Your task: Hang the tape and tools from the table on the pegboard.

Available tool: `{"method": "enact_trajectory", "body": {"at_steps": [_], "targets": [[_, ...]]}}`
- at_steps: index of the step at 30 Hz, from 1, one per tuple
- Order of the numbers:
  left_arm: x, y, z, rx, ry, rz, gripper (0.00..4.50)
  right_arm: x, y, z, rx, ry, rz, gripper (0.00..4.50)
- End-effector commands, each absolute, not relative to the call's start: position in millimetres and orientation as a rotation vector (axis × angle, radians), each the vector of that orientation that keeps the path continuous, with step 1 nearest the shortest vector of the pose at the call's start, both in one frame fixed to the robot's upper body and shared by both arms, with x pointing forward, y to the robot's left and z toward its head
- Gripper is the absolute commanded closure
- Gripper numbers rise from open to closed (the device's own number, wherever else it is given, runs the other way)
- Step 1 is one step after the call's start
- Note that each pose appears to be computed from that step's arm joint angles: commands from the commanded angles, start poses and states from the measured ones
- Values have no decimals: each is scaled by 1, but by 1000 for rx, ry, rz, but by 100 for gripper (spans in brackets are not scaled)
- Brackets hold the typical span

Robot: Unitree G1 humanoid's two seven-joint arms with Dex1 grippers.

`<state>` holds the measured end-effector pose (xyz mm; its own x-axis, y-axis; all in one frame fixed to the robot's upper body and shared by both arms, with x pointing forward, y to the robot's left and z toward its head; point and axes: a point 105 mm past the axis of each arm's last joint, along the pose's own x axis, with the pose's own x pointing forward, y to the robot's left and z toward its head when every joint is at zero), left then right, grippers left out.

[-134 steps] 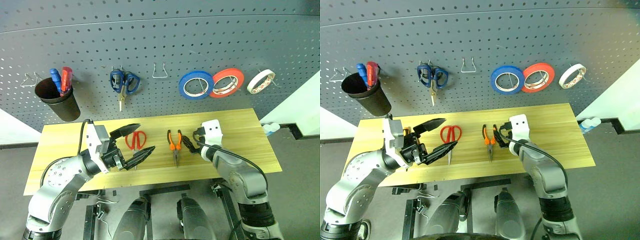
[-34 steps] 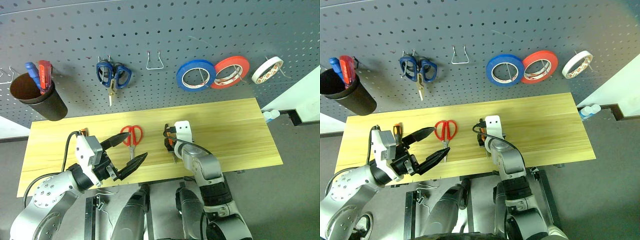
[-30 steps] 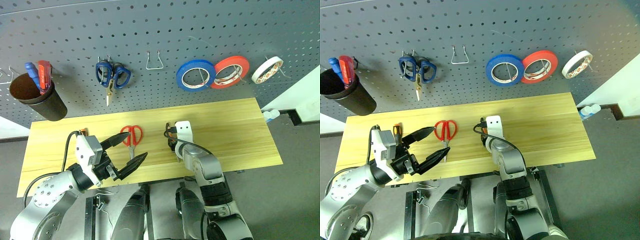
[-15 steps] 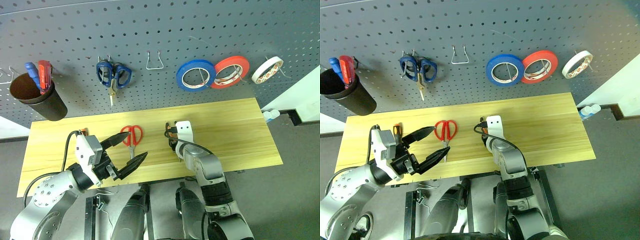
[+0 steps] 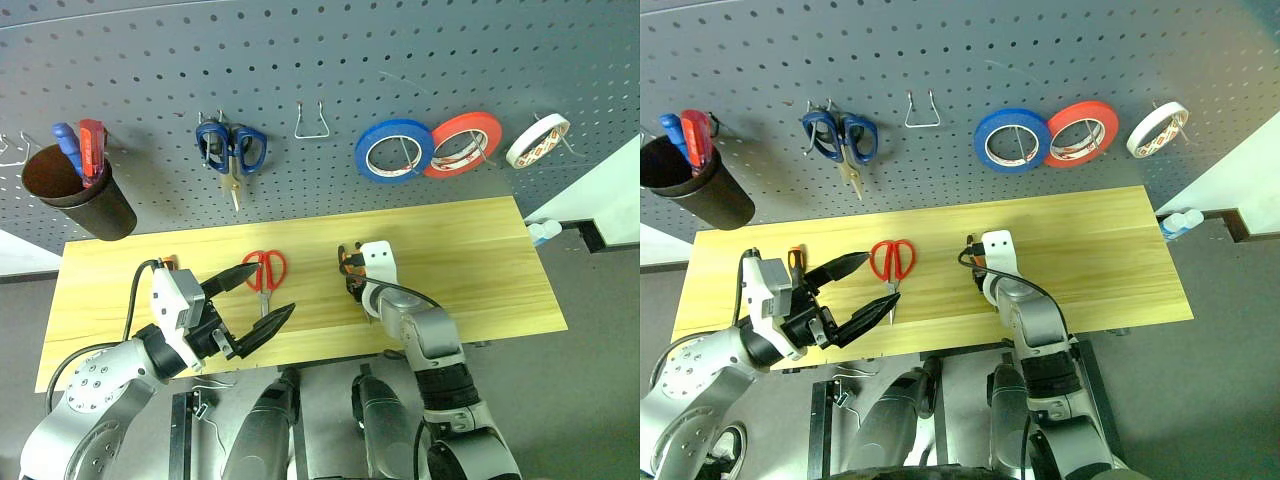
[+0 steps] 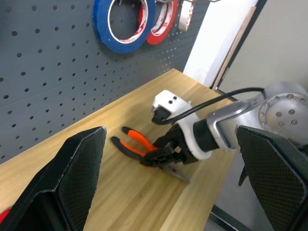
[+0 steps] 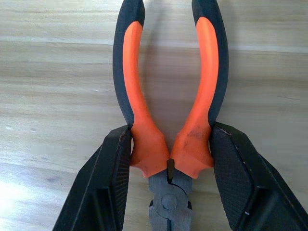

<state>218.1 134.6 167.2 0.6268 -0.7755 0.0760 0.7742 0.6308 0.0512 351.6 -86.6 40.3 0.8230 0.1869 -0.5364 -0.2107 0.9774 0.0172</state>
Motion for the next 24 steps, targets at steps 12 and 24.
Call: {"method": "enact_trajectory", "body": {"at_steps": [12,24], "targets": [[215,141,179,43,-139,-898,0,336,-126,48,-96,558,220,242],[220,144,180,53,-140,-906,0,315,-146,71,-122,509,258,242]]}}
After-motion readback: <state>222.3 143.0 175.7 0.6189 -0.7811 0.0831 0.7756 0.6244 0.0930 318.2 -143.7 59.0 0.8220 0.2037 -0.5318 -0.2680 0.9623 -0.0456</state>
